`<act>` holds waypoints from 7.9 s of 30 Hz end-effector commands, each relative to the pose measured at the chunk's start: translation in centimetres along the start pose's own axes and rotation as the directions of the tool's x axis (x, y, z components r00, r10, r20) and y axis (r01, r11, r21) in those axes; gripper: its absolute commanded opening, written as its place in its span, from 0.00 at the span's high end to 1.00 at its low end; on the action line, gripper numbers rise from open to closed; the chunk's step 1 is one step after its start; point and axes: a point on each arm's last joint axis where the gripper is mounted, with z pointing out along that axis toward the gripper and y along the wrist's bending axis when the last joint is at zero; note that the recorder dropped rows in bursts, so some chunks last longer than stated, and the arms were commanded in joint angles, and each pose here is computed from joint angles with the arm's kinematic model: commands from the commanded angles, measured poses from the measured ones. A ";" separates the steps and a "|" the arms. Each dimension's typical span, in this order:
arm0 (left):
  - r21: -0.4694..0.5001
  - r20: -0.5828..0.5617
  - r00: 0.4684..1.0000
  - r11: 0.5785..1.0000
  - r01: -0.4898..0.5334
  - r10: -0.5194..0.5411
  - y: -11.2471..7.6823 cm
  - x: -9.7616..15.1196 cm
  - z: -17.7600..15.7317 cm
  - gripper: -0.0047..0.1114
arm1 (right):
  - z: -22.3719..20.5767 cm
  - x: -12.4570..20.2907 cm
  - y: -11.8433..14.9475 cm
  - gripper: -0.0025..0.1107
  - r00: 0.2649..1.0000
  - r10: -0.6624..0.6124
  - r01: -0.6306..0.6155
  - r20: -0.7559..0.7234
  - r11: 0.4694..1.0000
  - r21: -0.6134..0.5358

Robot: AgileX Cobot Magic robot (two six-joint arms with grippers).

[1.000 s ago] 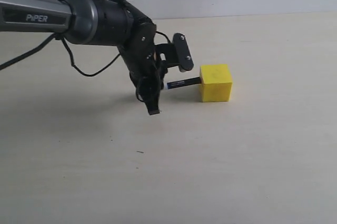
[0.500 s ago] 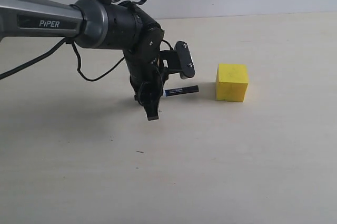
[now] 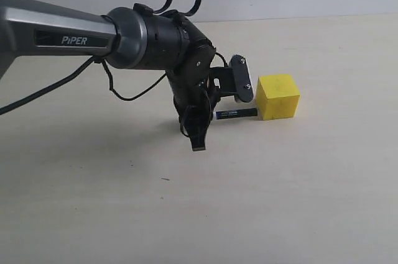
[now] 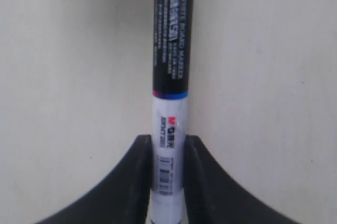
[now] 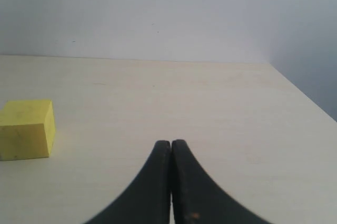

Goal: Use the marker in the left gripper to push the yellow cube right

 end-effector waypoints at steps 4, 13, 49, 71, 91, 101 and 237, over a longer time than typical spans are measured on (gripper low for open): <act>0.005 -0.048 0.987 0.988 0.154 -0.154 0.8 1.0 -1.3 0.96 | 0.0 0.0 0.0 0.98 1.000 -0.005 0.005 0.012 1.000 0.005; -0.005 -0.088 0.948 0.952 0.305 -0.304 1.3 1.8 -6.1 0.96 | 0.0 0.0 0.0 0.98 1.000 -0.005 0.005 0.012 1.000 0.005; -0.054 -0.175 0.035 0.045 0.998 -0.984 -0.3 3.0 -4.9 0.96 | 0.0 0.0 0.0 0.98 1.000 -0.005 0.005 0.012 1.000 0.005; -0.060 -0.235 -0.023 -0.009 0.998 -0.972 -0.2 4.0 -1.5 0.96 | 0.0 0.0 0.0 0.98 1.000 -0.005 0.005 0.012 1.000 0.005; -0.041 -0.226 0.017 0.027 0.999 -0.974 -0.1 3.9 -1.4 0.96 | 0.0 0.0 0.0 0.98 1.000 -0.005 0.005 0.012 1.000 0.005; -0.062 -0.236 0.015 0.030 0.998 -0.972 -0.5 4.0 0.0 0.96 | 0.0 0.0 0.0 0.98 1.000 -0.005 0.005 0.012 1.000 0.005; -0.014 0.944 0.043 0.090 0.996 -0.327 -20.7 30.5 -21.4 0.96 | 0.0 0.0 0.0 0.98 1.000 -0.005 0.005 0.012 1.000 0.005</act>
